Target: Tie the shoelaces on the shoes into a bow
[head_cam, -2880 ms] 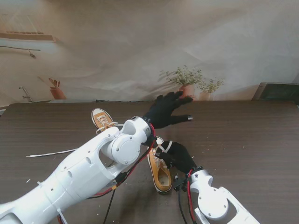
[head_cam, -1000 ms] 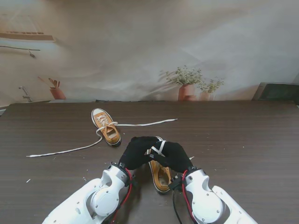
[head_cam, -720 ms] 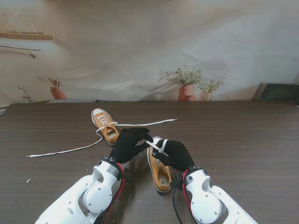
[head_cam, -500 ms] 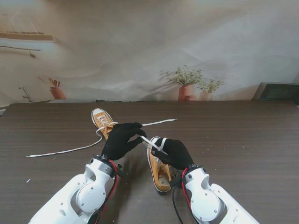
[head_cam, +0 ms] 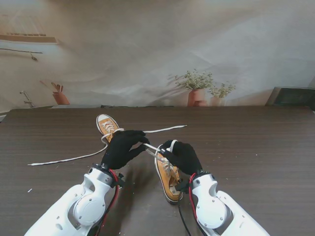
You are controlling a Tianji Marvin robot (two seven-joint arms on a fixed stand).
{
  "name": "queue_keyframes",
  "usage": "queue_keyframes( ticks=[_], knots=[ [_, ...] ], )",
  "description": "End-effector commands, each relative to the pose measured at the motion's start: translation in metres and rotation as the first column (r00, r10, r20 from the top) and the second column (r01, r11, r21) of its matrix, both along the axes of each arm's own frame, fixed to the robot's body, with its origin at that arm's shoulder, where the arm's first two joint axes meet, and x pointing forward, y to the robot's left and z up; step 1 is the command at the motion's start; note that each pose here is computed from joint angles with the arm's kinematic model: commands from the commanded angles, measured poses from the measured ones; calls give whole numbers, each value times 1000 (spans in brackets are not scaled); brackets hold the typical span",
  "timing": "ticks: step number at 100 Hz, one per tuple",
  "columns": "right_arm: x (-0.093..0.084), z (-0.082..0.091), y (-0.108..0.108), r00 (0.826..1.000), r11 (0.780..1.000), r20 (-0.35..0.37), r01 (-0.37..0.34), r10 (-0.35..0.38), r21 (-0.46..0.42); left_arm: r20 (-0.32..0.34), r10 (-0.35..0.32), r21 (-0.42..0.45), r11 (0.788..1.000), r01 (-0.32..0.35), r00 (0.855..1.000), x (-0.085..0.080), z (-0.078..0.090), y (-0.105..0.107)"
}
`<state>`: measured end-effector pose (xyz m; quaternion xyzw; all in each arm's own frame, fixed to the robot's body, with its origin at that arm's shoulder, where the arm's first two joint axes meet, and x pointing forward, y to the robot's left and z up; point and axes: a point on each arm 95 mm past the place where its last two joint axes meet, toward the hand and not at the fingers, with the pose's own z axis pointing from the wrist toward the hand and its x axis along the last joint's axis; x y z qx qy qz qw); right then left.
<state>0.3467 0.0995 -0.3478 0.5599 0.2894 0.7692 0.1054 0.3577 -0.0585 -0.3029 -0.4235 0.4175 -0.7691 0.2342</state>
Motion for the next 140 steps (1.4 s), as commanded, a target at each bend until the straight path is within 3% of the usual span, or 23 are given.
queue_keyframes(
  ticks=[1,49,84,110,131,140],
  knots=[
    [1,2,1,1000,1000,0,0,0,-7,-8,-12,10,1000,12,1000,-6,-1,0],
    [1,4,5,1000,1000,-6,21,-21,4,-71,27,34,999,-25,997,-58,-22,22],
    [2,7,10,1000,1000,-4,15,-15,2,-218,-69,-79,995,53,973,-98,-40,5],
    [2,10,11,1000,1000,2,13,-13,18,-288,-107,-105,991,80,952,-109,-46,-7],
    [-1,17,15,1000,1000,15,2,-2,30,-298,-118,-138,987,79,947,-112,-48,-19],
    [-2,20,17,1000,1000,18,-4,4,31,-330,-144,-139,985,102,933,-117,-49,-20]
  ],
)
